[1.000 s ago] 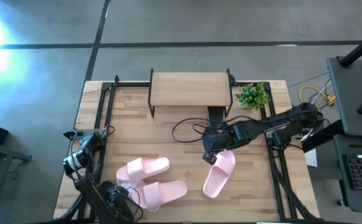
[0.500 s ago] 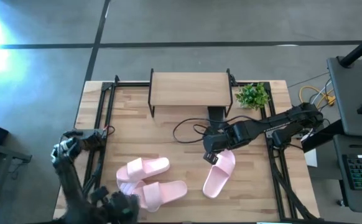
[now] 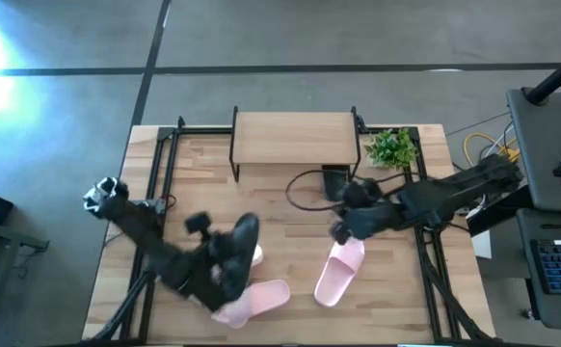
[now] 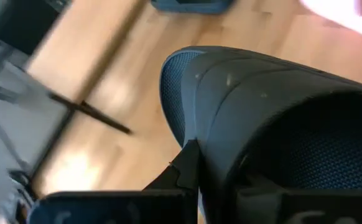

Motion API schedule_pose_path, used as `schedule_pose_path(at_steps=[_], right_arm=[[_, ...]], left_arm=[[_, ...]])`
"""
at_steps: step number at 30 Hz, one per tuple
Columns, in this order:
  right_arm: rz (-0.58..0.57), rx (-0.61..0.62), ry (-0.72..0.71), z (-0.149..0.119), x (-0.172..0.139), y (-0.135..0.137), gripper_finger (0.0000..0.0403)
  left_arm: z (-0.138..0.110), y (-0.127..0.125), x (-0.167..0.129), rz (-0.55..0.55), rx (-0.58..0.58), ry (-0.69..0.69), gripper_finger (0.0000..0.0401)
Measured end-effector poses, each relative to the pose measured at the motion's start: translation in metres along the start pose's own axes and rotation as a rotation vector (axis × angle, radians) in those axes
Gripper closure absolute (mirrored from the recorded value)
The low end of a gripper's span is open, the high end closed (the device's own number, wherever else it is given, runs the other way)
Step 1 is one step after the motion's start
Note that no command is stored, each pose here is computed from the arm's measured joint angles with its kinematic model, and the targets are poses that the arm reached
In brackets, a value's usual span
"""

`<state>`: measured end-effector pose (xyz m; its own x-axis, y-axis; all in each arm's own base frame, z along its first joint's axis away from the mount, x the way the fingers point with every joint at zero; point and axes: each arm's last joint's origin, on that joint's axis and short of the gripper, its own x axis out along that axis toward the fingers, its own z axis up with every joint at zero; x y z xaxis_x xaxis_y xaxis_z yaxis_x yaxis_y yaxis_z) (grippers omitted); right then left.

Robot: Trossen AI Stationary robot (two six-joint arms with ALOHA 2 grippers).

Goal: Pick and place slides into the shelf
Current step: Put the black slipper under the shelf

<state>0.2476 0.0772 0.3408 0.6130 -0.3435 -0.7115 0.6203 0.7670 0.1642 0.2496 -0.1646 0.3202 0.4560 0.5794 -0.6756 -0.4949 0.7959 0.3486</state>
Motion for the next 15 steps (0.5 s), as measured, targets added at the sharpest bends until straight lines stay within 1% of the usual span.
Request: schedule_pose_path(at_steps=[2, 6, 8, 9, 12, 15], right_arm=[[0.023, 0.053, -0.021, -0.001, -0.016, -0.008, 0.0392], [-0.001, 0.108, -0.041, -0.007, -0.033, -0.024, 0.0392], [-0.020, 0.119, -0.028, -0.011, -0.037, -0.029, 0.0392], [-0.031, 0.121, -0.020, -0.012, -0.037, -0.030, 0.0392], [-0.069, 0.124, 0.005, -0.018, -0.036, -0.033, 0.0392], [-0.098, 0.134, 0.023, -0.021, -0.031, -0.031, 0.0392]], left_arm=[[0.014, -0.001, 0.023, -0.018, 0.041, -0.022, 0.0401], [0.044, -0.014, 0.064, -0.130, 0.234, -0.131, 0.0401], [0.055, -0.017, 0.084, -0.126, 0.314, -0.165, 0.0401], [0.057, -0.016, 0.095, -0.106, 0.343, -0.151, 0.0401], [0.063, -0.007, 0.127, -0.043, 0.352, -0.078, 0.0401], [0.068, -0.001, 0.157, -0.037, 0.362, -0.021, 0.0401]])
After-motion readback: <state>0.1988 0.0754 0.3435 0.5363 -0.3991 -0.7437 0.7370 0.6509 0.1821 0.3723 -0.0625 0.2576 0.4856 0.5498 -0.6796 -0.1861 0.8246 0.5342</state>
